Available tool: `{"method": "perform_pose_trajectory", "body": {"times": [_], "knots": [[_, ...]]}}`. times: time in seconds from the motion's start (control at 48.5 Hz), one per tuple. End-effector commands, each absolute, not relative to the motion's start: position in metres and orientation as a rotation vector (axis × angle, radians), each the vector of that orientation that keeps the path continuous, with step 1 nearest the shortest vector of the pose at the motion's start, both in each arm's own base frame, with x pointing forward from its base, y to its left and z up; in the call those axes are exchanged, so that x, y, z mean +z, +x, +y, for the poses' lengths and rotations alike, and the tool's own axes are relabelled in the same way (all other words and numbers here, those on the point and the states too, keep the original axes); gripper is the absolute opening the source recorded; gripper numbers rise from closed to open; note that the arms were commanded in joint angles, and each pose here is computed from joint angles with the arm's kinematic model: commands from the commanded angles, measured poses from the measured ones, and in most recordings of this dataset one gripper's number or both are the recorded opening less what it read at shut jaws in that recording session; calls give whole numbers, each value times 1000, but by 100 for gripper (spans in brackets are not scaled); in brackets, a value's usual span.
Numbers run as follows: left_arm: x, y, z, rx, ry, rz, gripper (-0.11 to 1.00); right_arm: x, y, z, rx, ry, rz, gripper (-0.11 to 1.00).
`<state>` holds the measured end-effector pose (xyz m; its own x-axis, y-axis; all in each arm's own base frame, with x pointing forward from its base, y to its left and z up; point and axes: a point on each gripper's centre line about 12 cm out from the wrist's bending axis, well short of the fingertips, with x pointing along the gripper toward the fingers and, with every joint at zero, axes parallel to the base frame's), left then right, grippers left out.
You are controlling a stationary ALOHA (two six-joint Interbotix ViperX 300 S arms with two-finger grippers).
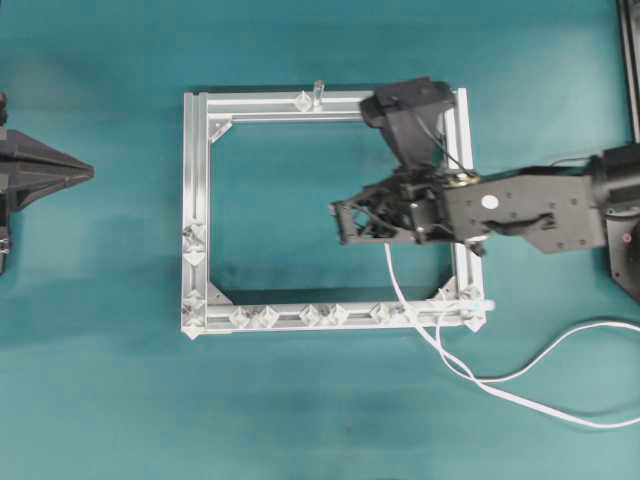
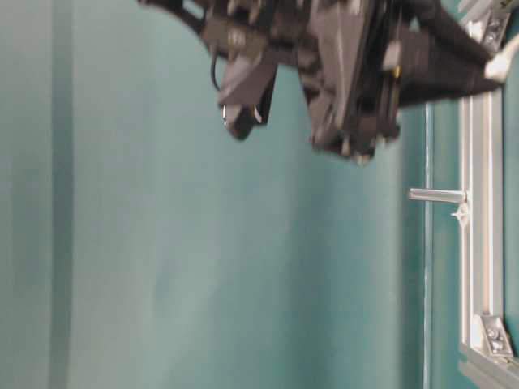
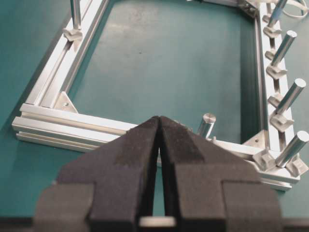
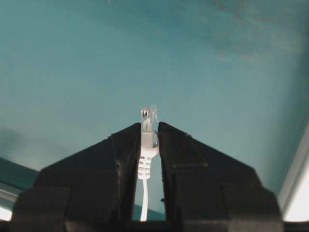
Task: Move the cable alternately left and right between 8 closely spaced pins so it hooks onto each one.
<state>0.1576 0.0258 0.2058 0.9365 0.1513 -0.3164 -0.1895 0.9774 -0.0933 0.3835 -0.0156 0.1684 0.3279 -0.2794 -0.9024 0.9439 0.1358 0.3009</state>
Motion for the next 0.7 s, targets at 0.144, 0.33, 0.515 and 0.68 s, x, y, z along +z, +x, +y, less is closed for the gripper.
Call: {"method": "perform_pose_trajectory", "body": {"times": [0.144, 0.33, 0.515, 0.68], "knots": [[211, 159, 26, 174, -131, 300, 2, 182, 398, -8, -999, 1095, 773, 15], [210, 159, 26, 174, -130, 302, 2, 181, 401, 12, -968, 1105, 796, 15], [211, 159, 26, 174, -131, 300, 2, 183, 410, 39, -932, 1129, 807, 15], [212, 160, 26, 174, -132, 296, 2, 184, 411, 62, -923, 1141, 817, 15]]}}
